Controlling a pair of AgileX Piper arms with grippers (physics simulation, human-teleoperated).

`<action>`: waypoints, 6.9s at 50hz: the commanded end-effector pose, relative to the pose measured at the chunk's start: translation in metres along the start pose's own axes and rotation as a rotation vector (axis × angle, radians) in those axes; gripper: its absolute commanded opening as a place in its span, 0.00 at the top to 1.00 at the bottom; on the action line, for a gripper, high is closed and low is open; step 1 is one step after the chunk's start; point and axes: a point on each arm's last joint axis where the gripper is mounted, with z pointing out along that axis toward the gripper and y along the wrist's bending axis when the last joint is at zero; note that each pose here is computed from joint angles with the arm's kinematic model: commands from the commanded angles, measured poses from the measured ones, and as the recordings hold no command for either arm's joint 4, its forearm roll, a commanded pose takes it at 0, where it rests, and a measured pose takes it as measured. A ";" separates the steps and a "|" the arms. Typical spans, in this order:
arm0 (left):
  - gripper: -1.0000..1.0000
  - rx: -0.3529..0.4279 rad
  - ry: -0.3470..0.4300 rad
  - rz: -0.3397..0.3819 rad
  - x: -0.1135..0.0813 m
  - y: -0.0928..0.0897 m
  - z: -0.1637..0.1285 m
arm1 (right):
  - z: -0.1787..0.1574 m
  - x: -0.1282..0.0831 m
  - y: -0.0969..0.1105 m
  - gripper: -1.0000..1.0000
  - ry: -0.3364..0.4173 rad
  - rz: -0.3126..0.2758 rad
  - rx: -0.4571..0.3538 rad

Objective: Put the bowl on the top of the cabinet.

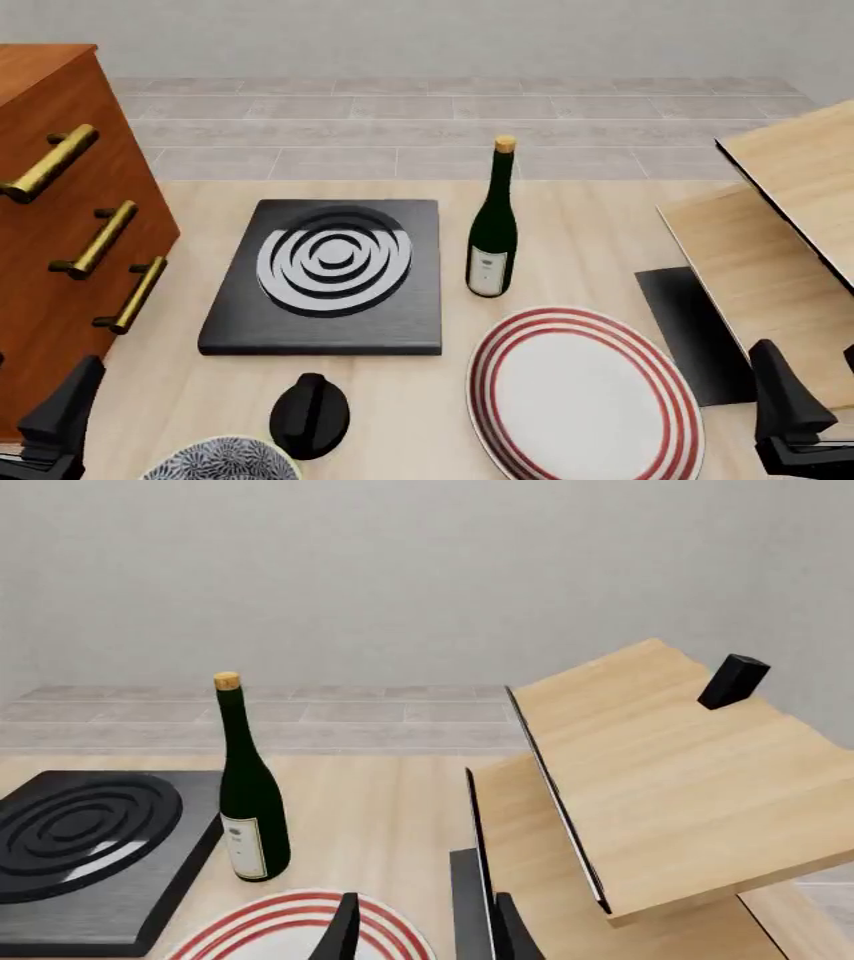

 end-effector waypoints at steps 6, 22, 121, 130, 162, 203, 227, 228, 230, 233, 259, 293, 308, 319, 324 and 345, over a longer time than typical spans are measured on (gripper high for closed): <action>0.00 0.058 0.141 0.019 -0.017 0.001 -0.011 | 0.000 0.000 0.000 0.00 0.000 0.000 0.000; 0.00 0.139 0.313 -0.012 -0.017 -0.003 0.000 | 0.000 0.000 0.000 0.00 0.000 0.000 0.000; 0.00 0.393 0.652 0.086 -0.006 -0.012 -0.010 | 0.000 0.000 0.000 0.00 0.000 0.000 0.000; 0.00 0.371 0.664 0.088 0.005 -0.014 -0.005 | 0.000 0.000 0.000 0.00 0.000 0.000 0.000; 0.00 0.337 0.653 0.117 0.020 -0.016 0.007 | 0.000 0.000 0.000 0.00 0.000 0.000 0.000; 0.00 0.343 0.676 0.181 0.049 -0.021 0.017 | 0.000 0.000 0.000 0.00 0.000 0.000 0.000; 0.00 0.343 0.687 0.201 0.065 -0.023 0.023 | 0.000 0.000 0.000 0.00 0.000 0.000 0.000; 0.00 0.343 0.687 0.201 0.066 -0.024 0.023 | 0.000 0.000 0.000 0.00 0.000 0.000 0.000; 0.00 0.345 0.688 0.203 0.069 -0.024 0.023 | 0.000 0.000 0.000 0.00 0.000 0.000 0.000; 0.00 0.344 0.691 0.206 0.071 -0.024 0.024 | 0.000 0.000 0.000 0.00 0.000 0.000 0.000; 0.00 0.339 0.709 0.223 0.089 -0.027 0.031 | 0.000 0.000 0.000 0.00 0.000 0.000 0.000; 1.00 0.207 0.308 0.244 -0.035 0.000 -0.010 | 0.000 0.000 0.000 0.00 0.000 0.000 0.000; 1.00 0.096 0.098 0.156 -0.109 0.014 -0.037 | 0.000 0.000 0.000 0.00 0.000 0.000 0.000; 1.00 -0.050 -0.111 0.121 -0.169 0.023 -0.052 | 0.000 0.000 0.000 0.00 0.000 0.000 0.000; 1.00 -0.083 -0.178 0.073 -0.197 0.027 -0.060 | 0.000 0.000 0.000 0.00 0.000 0.000 0.000; 1.00 -0.392 -0.298 -0.125 -0.248 0.050 -0.024 | 0.000 0.000 0.000 0.00 0.000 0.000 0.000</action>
